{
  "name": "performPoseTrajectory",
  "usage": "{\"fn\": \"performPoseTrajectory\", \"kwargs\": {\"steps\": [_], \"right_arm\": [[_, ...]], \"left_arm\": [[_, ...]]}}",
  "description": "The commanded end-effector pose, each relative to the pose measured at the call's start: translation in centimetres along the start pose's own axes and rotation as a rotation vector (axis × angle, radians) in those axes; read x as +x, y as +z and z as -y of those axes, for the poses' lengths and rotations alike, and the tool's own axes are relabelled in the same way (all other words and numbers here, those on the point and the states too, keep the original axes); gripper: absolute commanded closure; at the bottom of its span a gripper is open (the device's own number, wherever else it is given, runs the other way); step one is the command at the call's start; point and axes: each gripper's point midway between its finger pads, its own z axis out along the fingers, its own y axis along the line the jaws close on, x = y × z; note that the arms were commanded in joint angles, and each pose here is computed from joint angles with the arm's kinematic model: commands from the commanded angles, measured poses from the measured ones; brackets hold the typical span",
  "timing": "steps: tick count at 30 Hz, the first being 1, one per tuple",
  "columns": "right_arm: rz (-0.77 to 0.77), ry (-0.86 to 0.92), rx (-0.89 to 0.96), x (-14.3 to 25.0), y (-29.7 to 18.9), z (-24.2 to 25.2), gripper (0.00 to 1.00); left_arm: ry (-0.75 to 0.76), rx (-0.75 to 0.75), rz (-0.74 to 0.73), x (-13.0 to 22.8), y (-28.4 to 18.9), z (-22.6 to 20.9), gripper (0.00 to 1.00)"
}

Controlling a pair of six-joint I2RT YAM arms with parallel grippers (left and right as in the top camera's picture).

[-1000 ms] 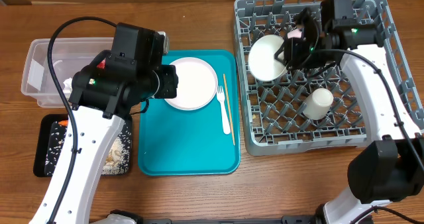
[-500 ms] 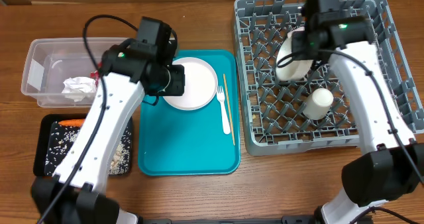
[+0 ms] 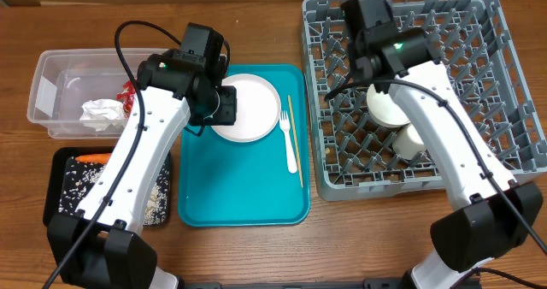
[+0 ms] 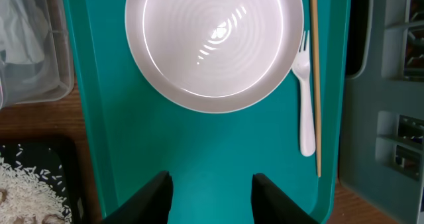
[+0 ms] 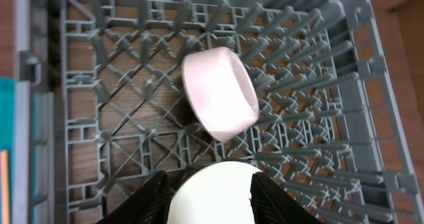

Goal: Sort waste into correct bins and load items into the dishwasher

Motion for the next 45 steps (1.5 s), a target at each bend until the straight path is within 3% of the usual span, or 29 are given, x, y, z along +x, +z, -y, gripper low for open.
{"fn": "performPoseTrajectory", "kwargs": {"steps": [1,7,9,14,16,21,45], "right_arm": [[-0.011,0.132,-0.044,0.0,-0.2,1.8,0.58],[-0.123,0.256,-0.329,0.9,1.1,2.0,0.58],[-0.147,0.296,-0.397,1.1,1.4,3.0,0.57],[-0.229,0.351,-0.502,3.1,1.7,5.7,0.39],[-0.267,0.359,-0.505,4.2,1.8,6.8,0.3],[-0.342,0.322,-0.561,6.2,1.1,6.7,0.21],[-0.407,0.341,-0.59,10.6,6.5,3.9,0.27]], "left_arm": [[0.01,-0.013,-0.003,0.1,0.1,-0.4,0.53],[0.009,-0.016,-0.011,0.3,0.1,-0.5,0.27],[0.009,-0.015,-0.011,0.3,0.1,-0.4,0.12],[0.008,-0.02,-0.031,0.7,0.1,-0.6,0.0],[0.007,-0.019,-0.031,0.7,0.1,-0.6,0.0],[0.007,-0.012,-0.03,0.7,0.1,-0.4,0.0],[0.008,-0.013,-0.03,0.7,0.1,-0.4,0.0]]}}
